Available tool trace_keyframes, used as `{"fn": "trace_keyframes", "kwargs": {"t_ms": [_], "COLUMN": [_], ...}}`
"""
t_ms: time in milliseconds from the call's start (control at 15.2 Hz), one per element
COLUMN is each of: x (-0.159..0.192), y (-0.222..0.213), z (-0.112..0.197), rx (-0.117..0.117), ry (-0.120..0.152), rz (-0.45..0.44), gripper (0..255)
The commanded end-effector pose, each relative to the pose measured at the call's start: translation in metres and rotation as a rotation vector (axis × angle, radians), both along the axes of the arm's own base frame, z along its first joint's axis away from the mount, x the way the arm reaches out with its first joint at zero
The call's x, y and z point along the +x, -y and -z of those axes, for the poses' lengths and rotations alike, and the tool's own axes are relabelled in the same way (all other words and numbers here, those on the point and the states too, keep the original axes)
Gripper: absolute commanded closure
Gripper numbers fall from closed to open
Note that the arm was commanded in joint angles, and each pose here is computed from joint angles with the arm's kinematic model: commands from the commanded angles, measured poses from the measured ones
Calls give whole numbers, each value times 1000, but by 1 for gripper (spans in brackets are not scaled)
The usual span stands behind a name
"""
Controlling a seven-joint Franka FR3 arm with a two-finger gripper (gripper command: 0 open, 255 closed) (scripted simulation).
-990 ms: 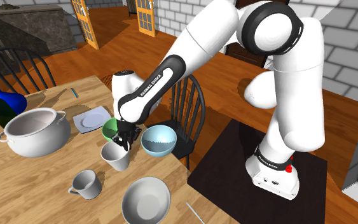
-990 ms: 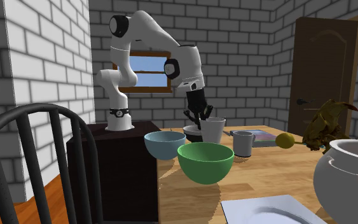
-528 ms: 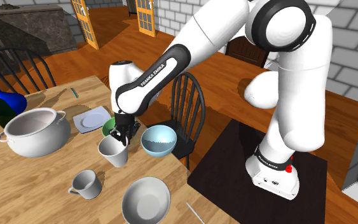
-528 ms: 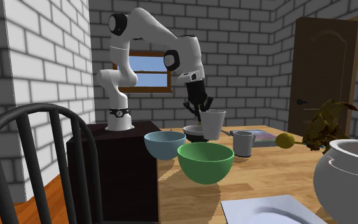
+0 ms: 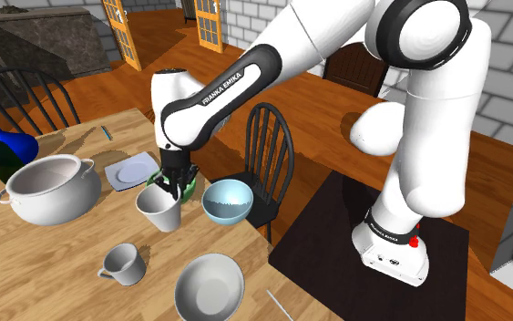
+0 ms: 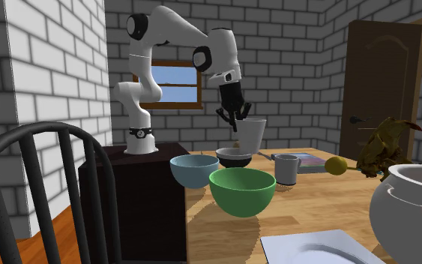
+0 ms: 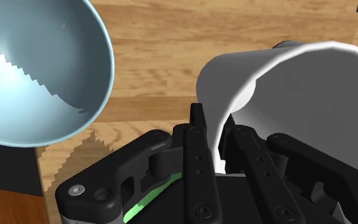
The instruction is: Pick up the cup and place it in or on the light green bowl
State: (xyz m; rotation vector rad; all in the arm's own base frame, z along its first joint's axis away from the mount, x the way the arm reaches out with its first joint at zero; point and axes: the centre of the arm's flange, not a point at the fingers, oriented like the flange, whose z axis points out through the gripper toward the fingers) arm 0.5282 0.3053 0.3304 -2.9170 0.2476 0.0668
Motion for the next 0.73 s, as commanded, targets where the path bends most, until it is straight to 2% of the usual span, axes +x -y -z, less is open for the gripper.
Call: {"fn": "trace_keyframes", "kwargs": {"t_ms": [0,462,660], "x": [0,0,31], "y": [0,0,23], "z": [-11,-45,-51], "rx": [0,0,0], "ry": [0,0,0], "rz": [0,0,0], "gripper": [255,255,255]}}
